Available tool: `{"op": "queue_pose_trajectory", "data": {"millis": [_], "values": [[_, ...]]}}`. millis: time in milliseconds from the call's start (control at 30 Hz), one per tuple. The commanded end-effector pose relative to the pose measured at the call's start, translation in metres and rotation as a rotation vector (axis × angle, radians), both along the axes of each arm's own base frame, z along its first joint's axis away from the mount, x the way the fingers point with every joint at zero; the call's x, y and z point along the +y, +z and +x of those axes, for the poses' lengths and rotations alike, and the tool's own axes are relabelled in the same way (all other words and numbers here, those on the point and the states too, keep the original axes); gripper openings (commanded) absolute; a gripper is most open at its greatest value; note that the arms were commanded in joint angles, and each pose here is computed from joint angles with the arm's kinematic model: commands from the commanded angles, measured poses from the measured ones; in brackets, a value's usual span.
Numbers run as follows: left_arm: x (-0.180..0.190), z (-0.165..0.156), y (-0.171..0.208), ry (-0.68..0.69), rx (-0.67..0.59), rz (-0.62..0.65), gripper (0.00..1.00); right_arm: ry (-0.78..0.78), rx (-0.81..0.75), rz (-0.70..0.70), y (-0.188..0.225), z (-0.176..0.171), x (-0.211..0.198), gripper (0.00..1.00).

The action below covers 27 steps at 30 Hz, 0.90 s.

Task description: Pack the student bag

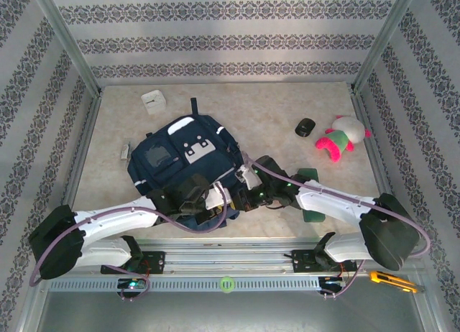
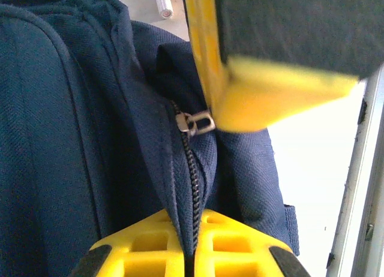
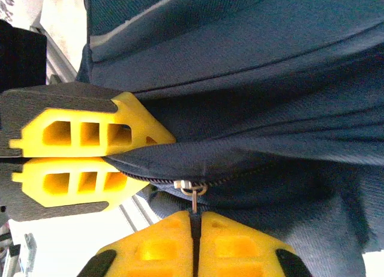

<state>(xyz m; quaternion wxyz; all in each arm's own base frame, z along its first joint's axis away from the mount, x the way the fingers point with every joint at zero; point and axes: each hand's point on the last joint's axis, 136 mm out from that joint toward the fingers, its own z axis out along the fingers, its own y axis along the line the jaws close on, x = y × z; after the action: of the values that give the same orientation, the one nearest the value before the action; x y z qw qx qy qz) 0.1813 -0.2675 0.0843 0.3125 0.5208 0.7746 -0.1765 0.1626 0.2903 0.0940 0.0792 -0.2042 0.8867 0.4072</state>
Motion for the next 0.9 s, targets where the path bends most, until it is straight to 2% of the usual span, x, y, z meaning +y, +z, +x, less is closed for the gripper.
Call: {"op": "queue_pose_trajectory", "data": {"millis": [0, 300, 333, 433, 467, 700, 800, 867], "values": [[-0.03, 0.001, 0.036, -0.057, -0.043, -0.173, 0.0, 0.015, -0.037, 0.021, 0.004, 0.005, 0.009, 0.09], [-0.033, 0.0, 0.051, -0.066, -0.063, -0.22, 0.0, -0.015, -0.057, -0.006, -0.002, 0.01, 0.005, 0.17], [-0.033, 0.0, 0.053, -0.066, -0.07, -0.228, 0.0, -0.018, -0.056, -0.016, -0.004, 0.01, 0.003, 0.16], [-0.027, 0.002, 0.055, -0.051, -0.097, -0.218, 0.0, -0.038, -0.062, -0.069, -0.01, 0.013, -0.006, 0.02], [-0.023, 0.003, 0.054, -0.043, -0.108, -0.204, 0.0, -0.054, -0.065, -0.084, -0.012, 0.016, -0.011, 0.0], [0.025, -0.004, 0.041, -0.035, -0.147, -0.004, 0.0, -0.239, -0.06, -0.181, -0.017, 0.045, -0.074, 0.0], [0.048, -0.014, 0.036, -0.058, -0.146, 0.096, 0.0, -0.234, -0.071, -0.136, -0.007, 0.049, -0.075, 0.0], [0.062, -0.02, 0.032, -0.064, -0.136, 0.16, 0.07, -0.161, -0.072, -0.028, 0.008, 0.042, -0.056, 0.0]]}}
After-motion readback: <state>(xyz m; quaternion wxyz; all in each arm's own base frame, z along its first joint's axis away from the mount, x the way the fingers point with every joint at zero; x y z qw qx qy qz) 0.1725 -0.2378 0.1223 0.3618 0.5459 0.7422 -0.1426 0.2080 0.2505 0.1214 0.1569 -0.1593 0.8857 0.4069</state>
